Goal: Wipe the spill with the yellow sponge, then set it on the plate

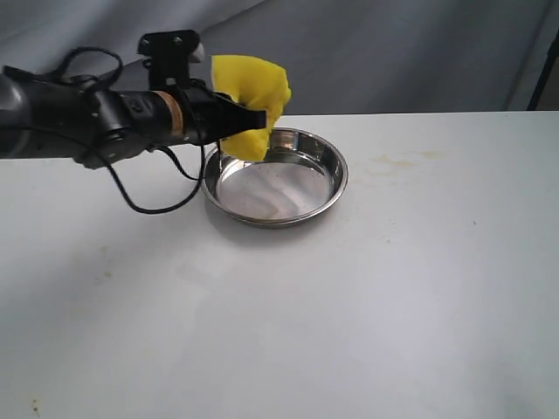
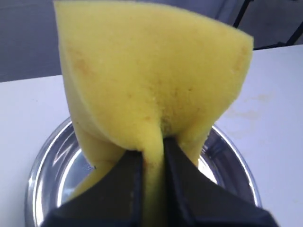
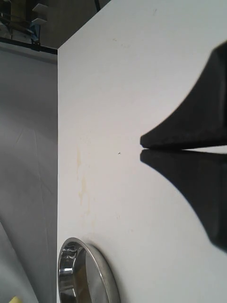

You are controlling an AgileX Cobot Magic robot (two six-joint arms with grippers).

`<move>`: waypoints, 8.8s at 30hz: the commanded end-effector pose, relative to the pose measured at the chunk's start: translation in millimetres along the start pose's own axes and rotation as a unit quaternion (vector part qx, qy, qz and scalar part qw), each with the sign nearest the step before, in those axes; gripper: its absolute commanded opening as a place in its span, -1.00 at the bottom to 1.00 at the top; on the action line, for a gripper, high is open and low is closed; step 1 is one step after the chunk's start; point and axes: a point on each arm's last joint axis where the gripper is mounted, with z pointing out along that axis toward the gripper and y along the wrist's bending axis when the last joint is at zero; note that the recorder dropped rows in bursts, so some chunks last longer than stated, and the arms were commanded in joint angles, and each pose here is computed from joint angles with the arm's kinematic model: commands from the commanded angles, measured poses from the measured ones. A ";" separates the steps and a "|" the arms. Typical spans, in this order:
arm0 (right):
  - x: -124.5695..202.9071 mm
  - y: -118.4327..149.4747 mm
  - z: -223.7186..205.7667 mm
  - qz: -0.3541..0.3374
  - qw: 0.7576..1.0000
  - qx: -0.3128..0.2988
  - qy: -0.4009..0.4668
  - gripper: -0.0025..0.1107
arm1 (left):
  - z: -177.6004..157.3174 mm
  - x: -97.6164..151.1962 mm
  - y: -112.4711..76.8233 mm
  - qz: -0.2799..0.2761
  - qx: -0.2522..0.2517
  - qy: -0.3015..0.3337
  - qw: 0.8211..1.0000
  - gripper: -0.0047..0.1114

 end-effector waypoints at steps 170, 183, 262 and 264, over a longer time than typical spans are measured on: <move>0.6 0.1 0.0 -0.001 1.000 -0.001 -0.003 -0.96 | -380.6 37.4 9.5 0.143 -0.258 -0.167 0.941 0.87; 0.6 0.1 0.0 -0.001 1.000 -0.001 -0.003 -0.96 | -410.7 47.0 13.4 0.110 -0.280 -0.206 0.931 0.72; 0.6 0.1 0.0 -0.001 1.000 -0.001 -0.003 -0.96 | -407.5 83.1 -2.0 -0.040 -0.134 -0.363 0.921 -0.92; 0.6 0.1 0.0 -0.001 1.000 -0.001 -0.003 -0.96 | -402.2 87.2 -0.6 -0.027 -0.135 -0.359 0.923 -0.92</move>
